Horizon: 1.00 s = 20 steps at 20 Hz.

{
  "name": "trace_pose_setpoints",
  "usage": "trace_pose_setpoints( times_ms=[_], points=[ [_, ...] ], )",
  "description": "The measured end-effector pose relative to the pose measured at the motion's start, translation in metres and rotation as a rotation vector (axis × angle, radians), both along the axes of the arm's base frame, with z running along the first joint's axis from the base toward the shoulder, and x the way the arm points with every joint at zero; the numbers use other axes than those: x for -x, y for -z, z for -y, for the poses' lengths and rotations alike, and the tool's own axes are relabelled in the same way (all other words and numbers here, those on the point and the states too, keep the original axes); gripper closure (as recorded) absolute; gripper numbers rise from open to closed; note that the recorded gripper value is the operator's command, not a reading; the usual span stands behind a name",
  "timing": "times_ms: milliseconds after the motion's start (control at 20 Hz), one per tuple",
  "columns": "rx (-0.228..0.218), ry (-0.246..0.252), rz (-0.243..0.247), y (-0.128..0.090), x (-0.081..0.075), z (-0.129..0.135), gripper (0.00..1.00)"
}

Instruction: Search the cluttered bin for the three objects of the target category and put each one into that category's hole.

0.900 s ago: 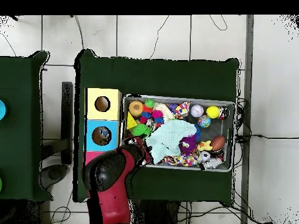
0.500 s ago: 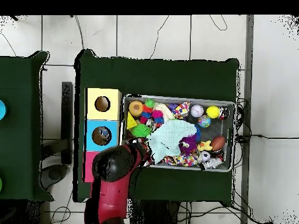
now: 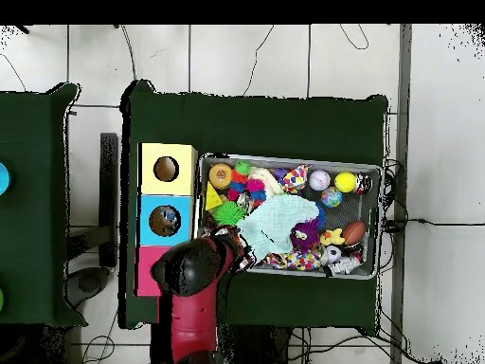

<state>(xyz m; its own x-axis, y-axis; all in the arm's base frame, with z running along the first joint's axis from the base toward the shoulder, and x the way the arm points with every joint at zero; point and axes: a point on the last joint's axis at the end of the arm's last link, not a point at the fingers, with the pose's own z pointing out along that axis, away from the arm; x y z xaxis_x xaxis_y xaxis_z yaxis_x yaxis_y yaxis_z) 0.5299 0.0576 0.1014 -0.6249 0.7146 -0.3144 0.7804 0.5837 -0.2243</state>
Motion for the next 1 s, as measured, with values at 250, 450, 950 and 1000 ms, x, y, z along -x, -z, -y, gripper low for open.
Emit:
trace_pose_setpoints(
  times_ms=[250,450,950,1000],
  points=[
    [0.003,-0.156,-0.002,0.016,-0.003,-0.003,0.00],
    [0.001,-0.283,-0.017,0.036,0.003,0.004,0.00],
    [-0.005,-0.451,-0.133,0.094,0.056,0.048,0.00],
    [-0.007,-0.465,-0.141,0.098,0.060,0.052,0.00]
  ],
)
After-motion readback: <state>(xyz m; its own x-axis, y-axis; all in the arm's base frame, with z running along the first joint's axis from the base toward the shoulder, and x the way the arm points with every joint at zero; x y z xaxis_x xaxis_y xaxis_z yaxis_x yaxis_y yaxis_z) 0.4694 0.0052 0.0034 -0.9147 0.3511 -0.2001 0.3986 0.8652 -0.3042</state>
